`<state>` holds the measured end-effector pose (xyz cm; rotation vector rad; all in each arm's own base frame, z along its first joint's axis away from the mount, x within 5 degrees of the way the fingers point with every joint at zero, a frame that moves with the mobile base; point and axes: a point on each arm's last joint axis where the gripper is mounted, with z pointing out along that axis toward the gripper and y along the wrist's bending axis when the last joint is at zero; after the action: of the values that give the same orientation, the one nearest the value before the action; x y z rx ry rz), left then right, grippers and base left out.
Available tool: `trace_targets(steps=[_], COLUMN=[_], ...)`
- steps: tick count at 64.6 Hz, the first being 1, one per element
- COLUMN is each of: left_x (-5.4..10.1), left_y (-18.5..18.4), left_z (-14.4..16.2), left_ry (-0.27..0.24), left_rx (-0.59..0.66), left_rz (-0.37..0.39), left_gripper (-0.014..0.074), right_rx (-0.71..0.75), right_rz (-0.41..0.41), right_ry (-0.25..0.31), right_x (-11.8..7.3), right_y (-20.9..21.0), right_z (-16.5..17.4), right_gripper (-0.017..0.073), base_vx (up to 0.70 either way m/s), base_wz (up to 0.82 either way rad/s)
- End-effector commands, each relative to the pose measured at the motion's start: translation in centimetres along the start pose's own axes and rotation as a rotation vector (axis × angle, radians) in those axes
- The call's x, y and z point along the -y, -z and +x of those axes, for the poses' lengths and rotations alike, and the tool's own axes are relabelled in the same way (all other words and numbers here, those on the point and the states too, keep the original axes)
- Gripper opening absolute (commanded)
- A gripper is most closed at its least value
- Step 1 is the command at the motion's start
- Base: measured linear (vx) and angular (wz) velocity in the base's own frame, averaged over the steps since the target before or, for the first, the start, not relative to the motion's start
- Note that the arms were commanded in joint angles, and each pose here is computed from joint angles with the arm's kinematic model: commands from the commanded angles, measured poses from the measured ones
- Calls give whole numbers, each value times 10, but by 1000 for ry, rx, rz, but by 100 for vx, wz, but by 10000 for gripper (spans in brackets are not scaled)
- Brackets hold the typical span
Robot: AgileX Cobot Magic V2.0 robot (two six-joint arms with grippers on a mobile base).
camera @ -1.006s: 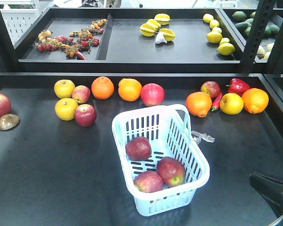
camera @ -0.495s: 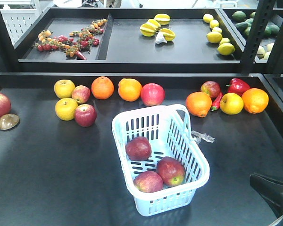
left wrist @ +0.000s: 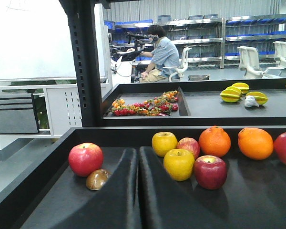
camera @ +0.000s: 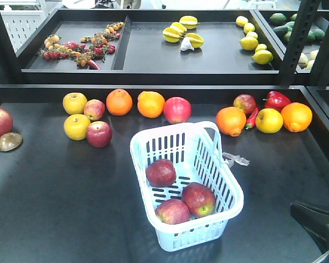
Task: Pick three apples into basket with both arms
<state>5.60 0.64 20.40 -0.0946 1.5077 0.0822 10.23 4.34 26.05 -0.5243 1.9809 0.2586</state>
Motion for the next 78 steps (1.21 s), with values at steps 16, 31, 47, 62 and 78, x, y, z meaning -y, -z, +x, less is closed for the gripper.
trace_targets(steps=[16,31,47,62,78], left_x=[0,0,0,0,0], left_y=[1,1,1,1,1], left_z=[-1,-1,-1,-1,-1], left_ry=[13,13,13,13,13], left_rx=[73,73,73,73,73], left_rz=[1,1,1,1,1], left_gripper=[-6,-6,-6,-6,-6], right_rx=[70,47,103,196,232], right_rz=[35,43,129,219,337], right_ry=[-10,27,-180,-294,-309], right_x=[4,3,3,6,12], right_y=[3,0,4,2,7], right_z=[-12,1,48,86,97], right_gripper=[-5,-5,-5,-5,-5], base_vx=[0,0,0,0,0], base_wz=[0,0,0,0,0])
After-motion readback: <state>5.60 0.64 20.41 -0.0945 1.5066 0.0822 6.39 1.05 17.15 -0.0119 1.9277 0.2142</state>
